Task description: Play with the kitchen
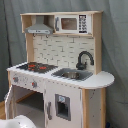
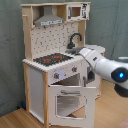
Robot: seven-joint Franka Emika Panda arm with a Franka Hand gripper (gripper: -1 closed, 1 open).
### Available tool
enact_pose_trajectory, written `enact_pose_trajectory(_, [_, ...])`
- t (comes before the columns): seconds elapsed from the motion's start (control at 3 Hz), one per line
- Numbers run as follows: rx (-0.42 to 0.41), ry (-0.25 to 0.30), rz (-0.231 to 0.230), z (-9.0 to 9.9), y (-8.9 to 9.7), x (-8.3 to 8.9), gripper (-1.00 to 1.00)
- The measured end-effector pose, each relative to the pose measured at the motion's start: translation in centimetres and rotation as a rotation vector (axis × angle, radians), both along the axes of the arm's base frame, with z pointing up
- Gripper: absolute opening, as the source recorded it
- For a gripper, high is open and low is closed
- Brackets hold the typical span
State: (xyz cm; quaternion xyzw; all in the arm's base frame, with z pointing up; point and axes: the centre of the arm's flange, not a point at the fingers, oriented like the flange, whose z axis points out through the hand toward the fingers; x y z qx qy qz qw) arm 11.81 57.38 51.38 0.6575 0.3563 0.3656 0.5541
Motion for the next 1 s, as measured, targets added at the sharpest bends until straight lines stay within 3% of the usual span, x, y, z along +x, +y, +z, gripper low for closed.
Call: enact_pose_trajectory(1.0, [0.049,0.238,-0.064,4.5,-6.3,-1.7,1.0])
